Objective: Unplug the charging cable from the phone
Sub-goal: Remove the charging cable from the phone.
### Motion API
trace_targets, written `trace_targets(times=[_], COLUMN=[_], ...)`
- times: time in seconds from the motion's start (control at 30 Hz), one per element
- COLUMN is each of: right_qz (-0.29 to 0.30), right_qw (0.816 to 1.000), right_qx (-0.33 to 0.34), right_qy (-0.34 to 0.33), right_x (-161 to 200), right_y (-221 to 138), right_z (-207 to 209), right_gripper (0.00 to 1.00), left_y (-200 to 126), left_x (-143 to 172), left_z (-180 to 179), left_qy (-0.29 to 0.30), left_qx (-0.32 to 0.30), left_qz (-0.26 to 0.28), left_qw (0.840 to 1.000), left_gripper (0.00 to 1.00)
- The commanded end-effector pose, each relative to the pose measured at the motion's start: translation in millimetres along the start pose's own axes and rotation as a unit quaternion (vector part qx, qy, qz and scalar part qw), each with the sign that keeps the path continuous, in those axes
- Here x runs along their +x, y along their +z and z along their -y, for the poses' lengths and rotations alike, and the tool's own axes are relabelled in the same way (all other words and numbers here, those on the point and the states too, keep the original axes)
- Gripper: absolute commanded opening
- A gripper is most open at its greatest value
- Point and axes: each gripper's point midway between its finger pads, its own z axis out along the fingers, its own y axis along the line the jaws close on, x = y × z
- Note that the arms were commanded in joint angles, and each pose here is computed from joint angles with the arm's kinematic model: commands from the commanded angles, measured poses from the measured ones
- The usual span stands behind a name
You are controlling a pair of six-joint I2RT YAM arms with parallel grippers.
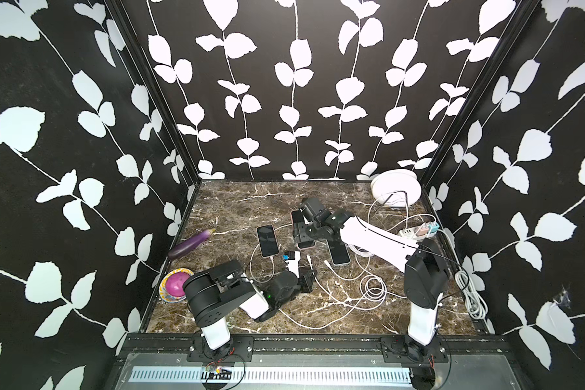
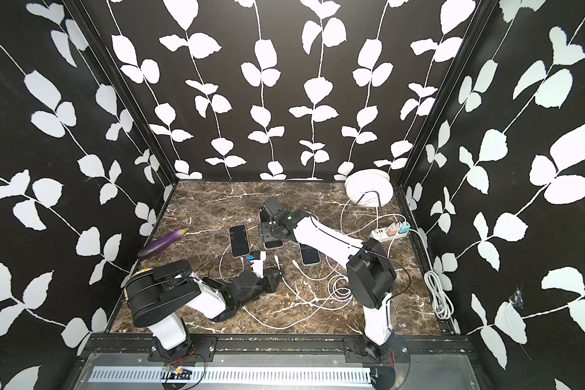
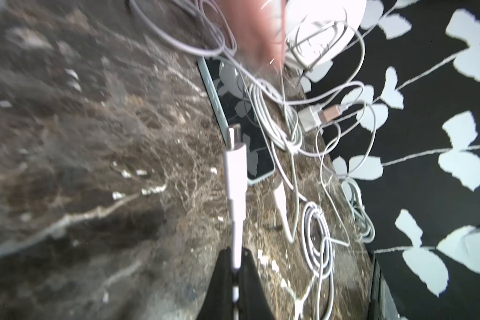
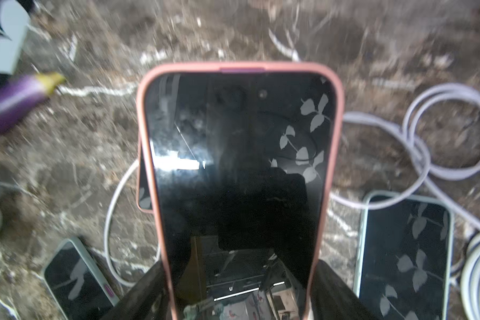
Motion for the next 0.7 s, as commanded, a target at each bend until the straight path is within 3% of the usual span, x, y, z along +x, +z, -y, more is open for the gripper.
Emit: trace_targets(times=[0.0,0.2,0.27,0.37,0.53,0.67], right_qz=[0.049,0.034,0.010,-0.038,-0.093,-0.139], right_qw=[0.999,0.999,1.000,0.998,0.993,0.986], right_qx=[0.002,0.014,0.027,0.046,0.063,0.076], right_qy=[-0.006,-0.003,-0.003,-0.004,-0.028,-0.045], right_x=[-33,-27,-18,1,22,39], right_y=[-8,-3,-2,2,6,16], right_z=[0,8,14,29,41,46], right_gripper=[0.00,0.00,0.00,0.00,0.00,0.00], left_y=[-3,-7,-12,-30,-78,-126], left_x=[7,3,-2,-13,-40,-71], left_z=[-2,4,9,11,4,-12], left_qy=[0.009,0.037,0.054,0.089,0.151,0.186], left_qx=[-0.006,-0.003,-0.006,-0.030,-0.103,-0.199], left_qz=[-0.014,-0.014,-0.015,-0.014,-0.009,0.012], left_qw=[1.000,0.999,0.998,0.995,0.983,0.962], left_gripper=[0.00,0.00,0.26,0.47,0.56,0.57])
